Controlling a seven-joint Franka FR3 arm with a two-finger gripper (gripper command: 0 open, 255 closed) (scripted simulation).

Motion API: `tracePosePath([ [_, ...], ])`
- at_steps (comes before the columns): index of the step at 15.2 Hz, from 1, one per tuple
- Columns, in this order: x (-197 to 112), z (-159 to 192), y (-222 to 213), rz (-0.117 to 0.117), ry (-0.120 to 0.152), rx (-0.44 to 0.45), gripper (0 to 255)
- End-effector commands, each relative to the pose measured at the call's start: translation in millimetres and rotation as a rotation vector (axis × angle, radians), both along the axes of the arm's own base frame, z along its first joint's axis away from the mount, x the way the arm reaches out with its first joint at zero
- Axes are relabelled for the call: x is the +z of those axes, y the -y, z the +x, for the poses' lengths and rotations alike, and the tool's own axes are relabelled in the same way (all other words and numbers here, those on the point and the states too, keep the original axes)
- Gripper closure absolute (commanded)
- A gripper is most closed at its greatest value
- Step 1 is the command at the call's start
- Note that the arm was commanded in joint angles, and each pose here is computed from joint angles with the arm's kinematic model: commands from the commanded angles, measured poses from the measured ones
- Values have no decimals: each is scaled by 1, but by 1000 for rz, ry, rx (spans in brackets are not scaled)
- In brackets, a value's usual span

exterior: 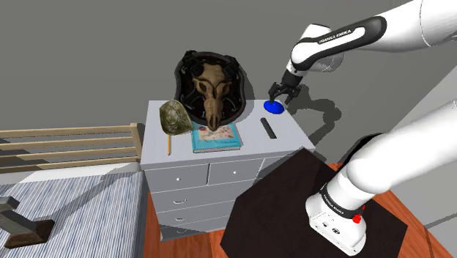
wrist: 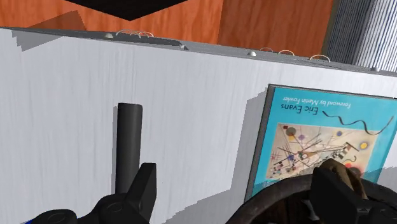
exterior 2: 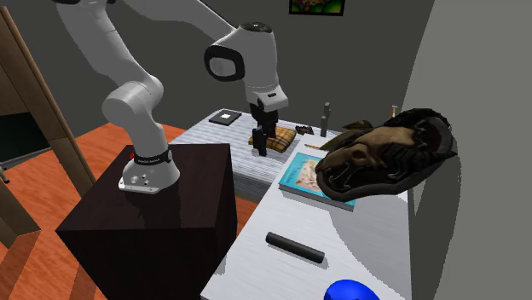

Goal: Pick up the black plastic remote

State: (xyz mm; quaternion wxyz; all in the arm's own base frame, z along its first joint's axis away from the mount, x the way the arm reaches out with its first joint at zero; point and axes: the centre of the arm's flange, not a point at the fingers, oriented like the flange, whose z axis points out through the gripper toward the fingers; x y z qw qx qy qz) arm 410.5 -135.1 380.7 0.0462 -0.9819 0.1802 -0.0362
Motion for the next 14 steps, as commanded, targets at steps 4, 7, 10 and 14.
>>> tracePosePath([
  [4, -54, 20, 34, 0, -14, -38, 0],
  [7, -87, 31, 53, 2, -23, -60, 0],
  [10, -120, 41, 72, 3, -32, -82, 0],
  [14, -165, 54, 98, 4, -45, -112, 0],
])
